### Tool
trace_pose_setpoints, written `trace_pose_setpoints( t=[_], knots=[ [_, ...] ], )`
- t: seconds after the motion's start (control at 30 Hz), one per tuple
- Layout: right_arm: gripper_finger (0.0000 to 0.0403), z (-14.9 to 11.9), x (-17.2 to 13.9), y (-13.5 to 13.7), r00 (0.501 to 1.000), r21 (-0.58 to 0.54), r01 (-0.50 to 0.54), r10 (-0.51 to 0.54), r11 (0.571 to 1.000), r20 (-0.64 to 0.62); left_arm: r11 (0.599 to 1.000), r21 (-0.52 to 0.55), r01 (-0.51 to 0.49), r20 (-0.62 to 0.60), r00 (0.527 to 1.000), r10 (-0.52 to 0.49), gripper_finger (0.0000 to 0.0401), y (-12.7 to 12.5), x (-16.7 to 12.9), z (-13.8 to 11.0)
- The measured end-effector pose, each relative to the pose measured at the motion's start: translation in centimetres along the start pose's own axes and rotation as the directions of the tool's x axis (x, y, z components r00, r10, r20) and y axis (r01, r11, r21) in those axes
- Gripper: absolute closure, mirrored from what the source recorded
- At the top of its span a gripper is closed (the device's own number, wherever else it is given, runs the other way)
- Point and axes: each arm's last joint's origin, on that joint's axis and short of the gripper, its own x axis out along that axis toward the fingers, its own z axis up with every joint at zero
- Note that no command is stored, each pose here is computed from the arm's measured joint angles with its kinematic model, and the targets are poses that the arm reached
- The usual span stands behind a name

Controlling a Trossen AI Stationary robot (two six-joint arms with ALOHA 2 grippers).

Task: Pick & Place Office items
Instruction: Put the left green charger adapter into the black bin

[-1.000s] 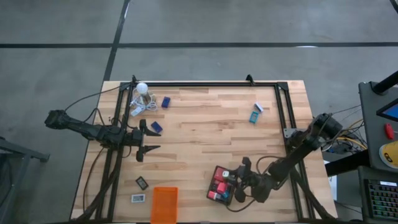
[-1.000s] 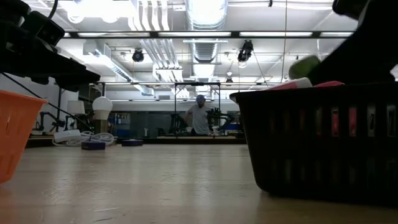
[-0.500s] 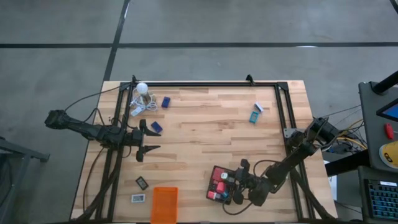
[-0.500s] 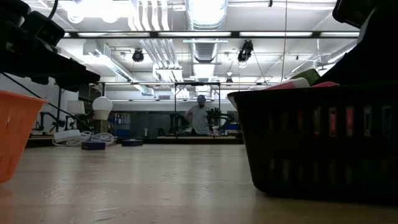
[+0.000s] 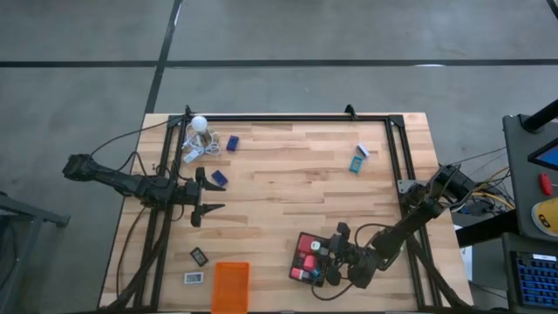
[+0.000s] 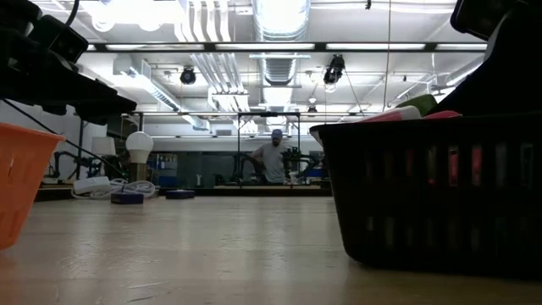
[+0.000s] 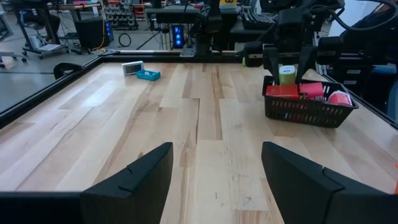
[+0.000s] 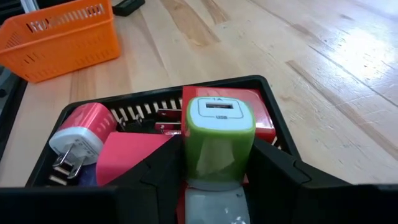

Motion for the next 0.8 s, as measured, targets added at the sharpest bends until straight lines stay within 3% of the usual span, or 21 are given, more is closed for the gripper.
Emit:
trace_pose_setpoints(
  t=[0.3,0.5,0.8],
  knots=[
    [0.0249,-0.01,-0.01,0.01,1.0,0.0,-0.001,0.001,1.0,0.0,1.0,0.0,0.0,0.0,1.0,0.0,0.0149,0.0,0.0,0.0],
    [0.0229,0.0,-0.01,0.01,1.0,0.102,0.0,0.0,0.995,0.002,1.0,0.0,0.0,0.0,1.0,0.0,0.0149,0.0,0.0,0.0],
    [0.0198,-0.09,-0.02,-0.02,1.0,0.101,0.0,0.0,0.995,-0.004,1.0,0.0,0.0,0.0,1.0,0.0,0.0149,0.0,0.0,0.0]
  ],
)
